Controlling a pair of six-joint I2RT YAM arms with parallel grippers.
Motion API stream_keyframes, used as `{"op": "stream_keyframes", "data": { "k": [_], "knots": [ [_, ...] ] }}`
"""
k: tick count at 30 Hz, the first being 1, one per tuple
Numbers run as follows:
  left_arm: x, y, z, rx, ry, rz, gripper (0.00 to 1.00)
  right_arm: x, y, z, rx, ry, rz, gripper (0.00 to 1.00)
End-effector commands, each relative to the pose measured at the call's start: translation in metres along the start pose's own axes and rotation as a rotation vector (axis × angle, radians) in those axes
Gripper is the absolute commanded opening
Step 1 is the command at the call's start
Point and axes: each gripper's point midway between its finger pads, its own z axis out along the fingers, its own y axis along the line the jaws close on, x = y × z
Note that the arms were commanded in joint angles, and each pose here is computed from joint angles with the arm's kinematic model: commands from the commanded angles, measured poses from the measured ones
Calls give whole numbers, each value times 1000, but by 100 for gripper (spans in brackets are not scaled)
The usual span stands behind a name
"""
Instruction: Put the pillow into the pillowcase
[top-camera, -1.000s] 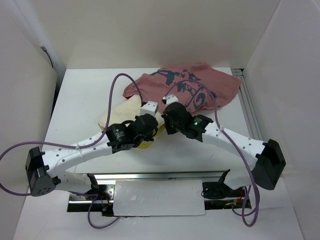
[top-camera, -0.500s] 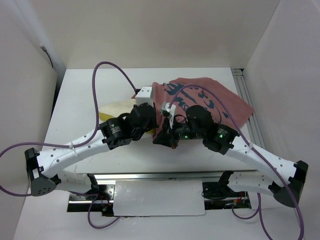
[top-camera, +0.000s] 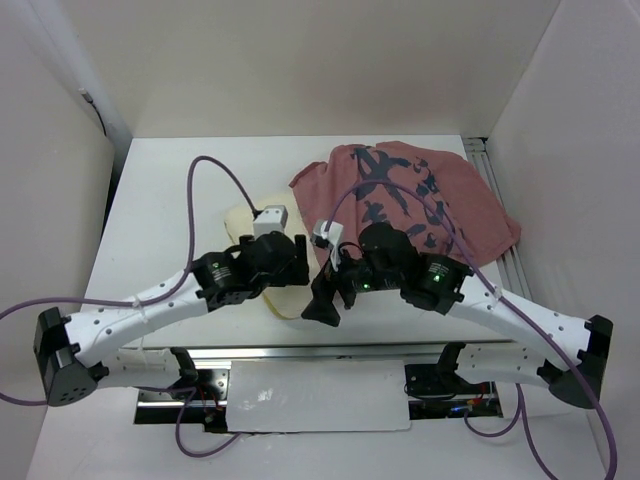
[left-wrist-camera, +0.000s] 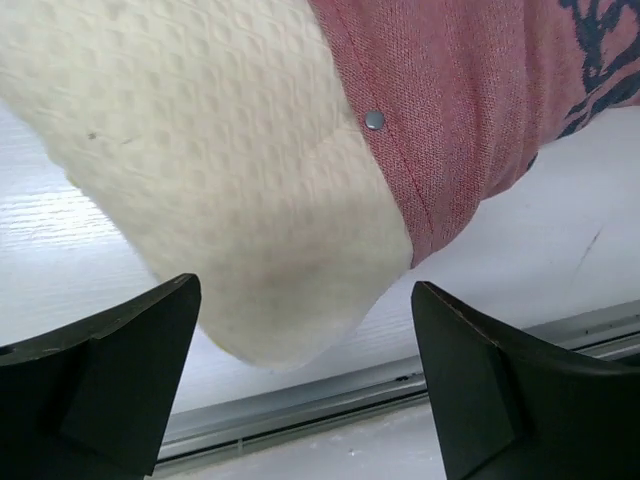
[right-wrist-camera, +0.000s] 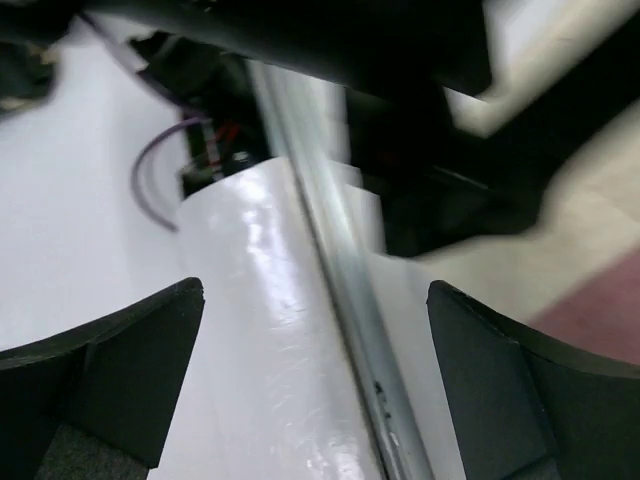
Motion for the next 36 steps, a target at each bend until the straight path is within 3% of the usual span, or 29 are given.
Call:
{"op": "stream_keyframes", "data": {
  "k": [1, 5, 8, 9, 11, 12, 14, 15, 17, 18, 19, 20, 21, 23, 25, 26, 28, 29, 30, 32, 34, 36],
  "knots": [
    [-18, 14, -30, -17, -55, -69, 99, -27, -49, -16, 298, -83, 4, 100],
    [-30, 45, -14, -140, -44, -145, 99, -72, -114, -48, 681, -251, 100, 100],
    [-39, 75, 11, -199, 3, -244, 99, -71, -167, -48, 884, -204, 168, 98],
    [-40, 90, 26, -224, 34, -279, 99, -90, -174, -50, 899, -218, 161, 93],
    [-53, 97, 45, -203, 26, -303, 99, -83, -208, -23, 913, -109, 159, 91],
    [-51, 106, 60, -197, 69, -329, 99, -108, -214, -21, 910, -143, 143, 90],
    [-62, 115, 86, -182, 75, -355, 99, -104, -261, 21, 906, -24, 88, 87],
    [-62, 115, 86, -182, 75, -355, 99, -130, -256, 15, 902, -84, 77, 87],
    [-61, 129, 109, -207, 124, -368, 99, -105, -297, 46, 962, 40, 65, 83],
    [-62, 130, 117, -199, 135, -367, 99, -132, -302, 47, 981, -6, 49, 80],
    [-62, 129, 124, -177, 151, -368, 97, -129, -312, 56, 995, 22, 43, 78],
    [-55, 134, 137, -184, 186, -356, 95, -93, -337, 78, 1004, 145, 55, 75],
    [-57, 132, 143, -172, 183, -357, 93, -111, -341, 80, 1014, 110, 49, 71],
    [-49, 136, 152, -171, 212, -357, 85, -77, -366, 101, 1031, 203, 68, 71],
    [-35, 138, 162, -181, 259, -359, 77, -69, -379, 100, 1075, 218, 80, 71],
    [-30, 138, 164, -173, 276, -352, 66, -61, -384, 102, 1095, 233, 79, 71],
    [-21, 142, 170, -168, 296, -353, 55, -44, -403, 98, 1134, 238, 91, 67],
    [-23, 138, 171, -150, 295, -356, 55, -44, -403, 98, 1134, 238, 91, 67],
    [-18, 138, 170, -147, 308, -358, 47, -44, -402, 99, 1136, 232, 101, 66],
    [-20, 138, 171, -142, 299, -357, 27, -37, -415, 90, 1169, 233, 130, 54],
    [-13, 140, 173, -149, 316, -349, 2, -29, -422, 81, 1212, 254, 148, 33],
    [-12, 141, 176, -146, 316, -335, 0, -29, -424, 76, 1244, 255, 142, 22]
  ]
}}
